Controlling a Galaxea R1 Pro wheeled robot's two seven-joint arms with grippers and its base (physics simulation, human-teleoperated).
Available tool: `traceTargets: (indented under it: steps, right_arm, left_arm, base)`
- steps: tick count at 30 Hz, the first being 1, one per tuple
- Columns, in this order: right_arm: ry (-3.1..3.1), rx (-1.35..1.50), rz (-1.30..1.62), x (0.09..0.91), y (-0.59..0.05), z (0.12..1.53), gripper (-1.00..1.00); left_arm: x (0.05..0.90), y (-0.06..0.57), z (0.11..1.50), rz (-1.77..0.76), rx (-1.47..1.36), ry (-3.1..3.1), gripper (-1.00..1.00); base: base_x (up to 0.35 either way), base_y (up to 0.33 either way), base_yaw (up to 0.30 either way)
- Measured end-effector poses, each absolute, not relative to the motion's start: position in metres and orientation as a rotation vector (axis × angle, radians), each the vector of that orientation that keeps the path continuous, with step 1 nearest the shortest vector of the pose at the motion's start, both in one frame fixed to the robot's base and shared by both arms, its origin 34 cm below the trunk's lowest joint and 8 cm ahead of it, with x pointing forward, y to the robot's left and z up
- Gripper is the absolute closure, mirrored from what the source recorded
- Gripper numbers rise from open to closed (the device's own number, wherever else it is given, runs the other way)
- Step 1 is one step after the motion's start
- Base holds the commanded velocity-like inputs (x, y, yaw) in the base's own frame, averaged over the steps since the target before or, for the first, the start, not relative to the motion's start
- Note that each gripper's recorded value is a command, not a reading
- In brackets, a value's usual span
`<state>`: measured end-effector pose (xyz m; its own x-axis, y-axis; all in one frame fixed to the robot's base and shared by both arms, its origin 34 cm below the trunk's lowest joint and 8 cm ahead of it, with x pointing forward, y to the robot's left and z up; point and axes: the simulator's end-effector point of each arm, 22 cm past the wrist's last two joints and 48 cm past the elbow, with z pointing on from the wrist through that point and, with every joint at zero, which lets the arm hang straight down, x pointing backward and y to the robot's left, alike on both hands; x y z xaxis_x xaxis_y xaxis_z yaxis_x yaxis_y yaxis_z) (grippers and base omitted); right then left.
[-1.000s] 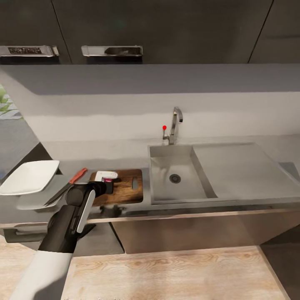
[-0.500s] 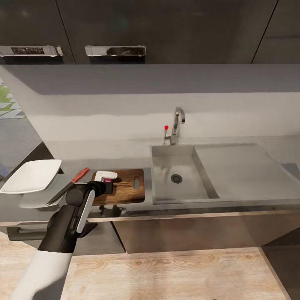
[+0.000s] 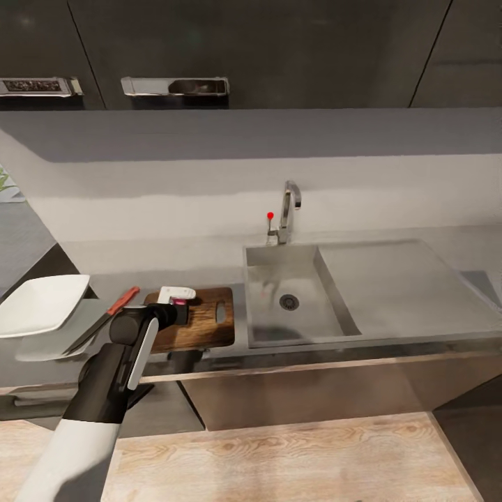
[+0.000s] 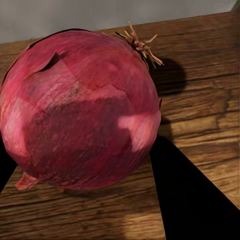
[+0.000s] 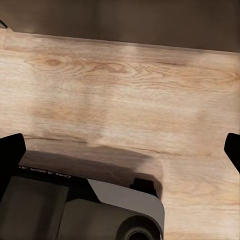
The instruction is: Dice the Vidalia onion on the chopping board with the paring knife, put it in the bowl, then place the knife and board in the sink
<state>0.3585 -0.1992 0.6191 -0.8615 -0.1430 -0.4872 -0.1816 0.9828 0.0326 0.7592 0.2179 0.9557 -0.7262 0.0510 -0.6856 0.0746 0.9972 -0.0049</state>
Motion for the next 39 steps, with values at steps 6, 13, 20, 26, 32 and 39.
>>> traceTargets:
  steps: [6,13,20,26,32,39]
  right_arm:
    - [2.625,-0.230,0.105,0.3585,-0.1992,0.6191,-1.00]
    - [2.625,-0.230,0.105,0.3585,-0.1991,0.6191,-1.00]
    - [2.625,-0.229,0.105,0.3585,-0.1992,0.6191,-1.00]
    - [2.626,-0.230,0.105,0.3585,-0.1992,0.6191,-1.00]
    - [2.625,-0.230,0.105,0.3585,-0.1992,0.6191,-1.00]
    - [2.625,-0.230,0.106,0.3585,-0.1990,0.6191,-1.00]
  left_arm:
    - [0.7586,0.2178,0.9548,-0.042,0.087,2.387,1.00]
    - [0.7582,0.2179,0.9531,-0.042,0.087,2.391,1.00]
    - [0.7580,0.2179,0.9532,-0.041,0.088,2.391,-1.00]
    - [0.7548,0.2179,0.9490,-0.042,0.088,2.401,-1.00]
    - [0.7547,0.2179,0.9488,-0.042,0.088,2.401,-1.00]
    - [0.7547,0.2179,0.9490,-0.042,0.088,2.400,-1.00]
  base:
    - [0.001,0.000,-0.003]
    - [0.000,0.000,0.000]
    - [0.000,0.000,0.000]
    - [0.000,0.000,0.000]
    - [0.000,0.000,0.000]
    - [0.000,0.000,0.000]
